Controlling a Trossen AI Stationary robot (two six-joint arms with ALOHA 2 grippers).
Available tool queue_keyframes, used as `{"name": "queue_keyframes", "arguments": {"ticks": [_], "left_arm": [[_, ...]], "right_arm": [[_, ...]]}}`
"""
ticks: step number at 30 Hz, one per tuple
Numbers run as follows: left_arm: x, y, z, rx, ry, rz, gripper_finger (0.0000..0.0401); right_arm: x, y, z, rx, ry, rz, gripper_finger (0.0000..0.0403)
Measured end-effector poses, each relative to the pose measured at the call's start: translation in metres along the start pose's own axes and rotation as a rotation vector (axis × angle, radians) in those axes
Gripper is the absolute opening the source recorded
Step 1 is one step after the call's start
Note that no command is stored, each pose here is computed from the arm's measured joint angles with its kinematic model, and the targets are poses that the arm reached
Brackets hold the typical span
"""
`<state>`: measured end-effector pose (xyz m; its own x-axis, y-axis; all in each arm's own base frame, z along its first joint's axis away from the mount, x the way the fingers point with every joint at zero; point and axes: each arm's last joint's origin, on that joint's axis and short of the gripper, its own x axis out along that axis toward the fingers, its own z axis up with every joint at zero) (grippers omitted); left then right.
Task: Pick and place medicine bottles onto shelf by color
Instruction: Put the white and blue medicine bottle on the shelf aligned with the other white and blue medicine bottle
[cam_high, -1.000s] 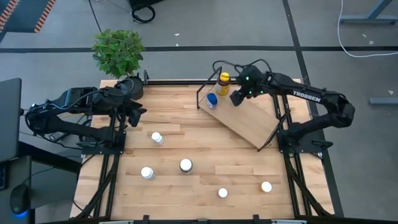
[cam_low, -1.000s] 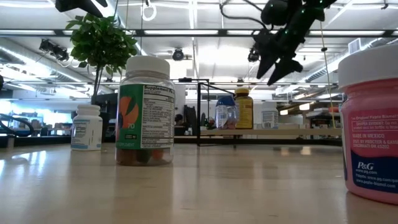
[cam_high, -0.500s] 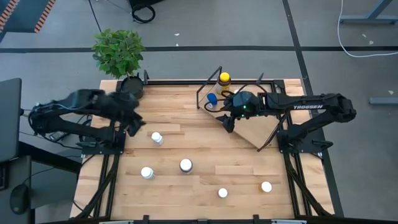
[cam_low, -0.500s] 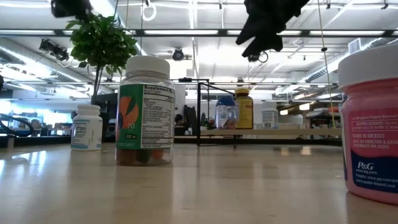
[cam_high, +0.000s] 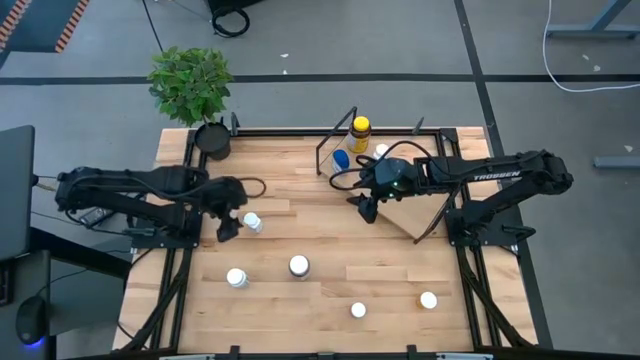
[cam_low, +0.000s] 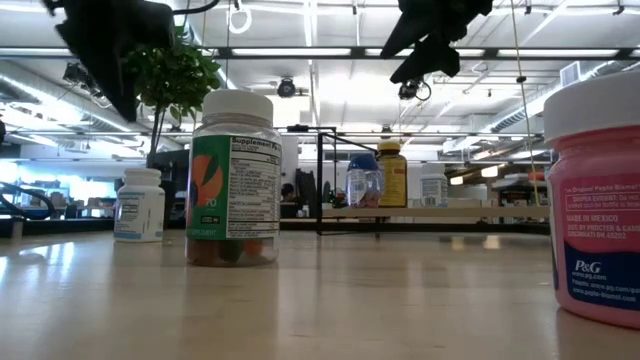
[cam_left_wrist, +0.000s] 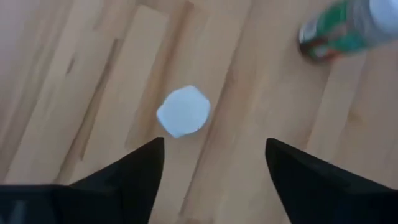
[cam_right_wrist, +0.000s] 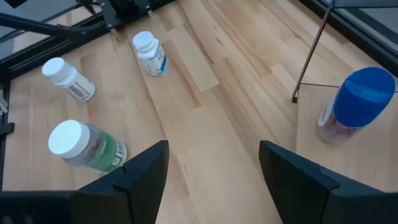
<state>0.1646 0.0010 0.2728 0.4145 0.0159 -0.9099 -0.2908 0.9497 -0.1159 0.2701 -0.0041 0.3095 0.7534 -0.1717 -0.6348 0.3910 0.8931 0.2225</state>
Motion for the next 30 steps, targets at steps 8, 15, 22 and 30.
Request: {"name": "queue_keyframes", "arguments": {"ticks": [8, 15, 22, 30], "left_arm": [[0.025, -0.006, -0.008, 0.241, -0.053, 0.047, 0.0341], [0.047, -0.003, -0.016, 0.204, -0.041, 0.061, 0.0351], [0.062, -0.005, -0.008, 0.172, -0.009, 0.095, 0.0351], [0.088, -0.008, -0.005, 0.097, 0.095, 0.137, 0.035]], "right_arm": [[0.0, 0.0, 0.0, 0.0, 0.0, -0.004, 0.0257], [0.0, 0.0, 0.0, 0.0, 0.0, -0.004, 0.0257], [0.0, 0.0, 0.0, 0.0, -0.004, -0.003, 0.0257], [0.0, 0.0, 0.0, 0.005, -0.005, -0.002, 0.0257]]}}
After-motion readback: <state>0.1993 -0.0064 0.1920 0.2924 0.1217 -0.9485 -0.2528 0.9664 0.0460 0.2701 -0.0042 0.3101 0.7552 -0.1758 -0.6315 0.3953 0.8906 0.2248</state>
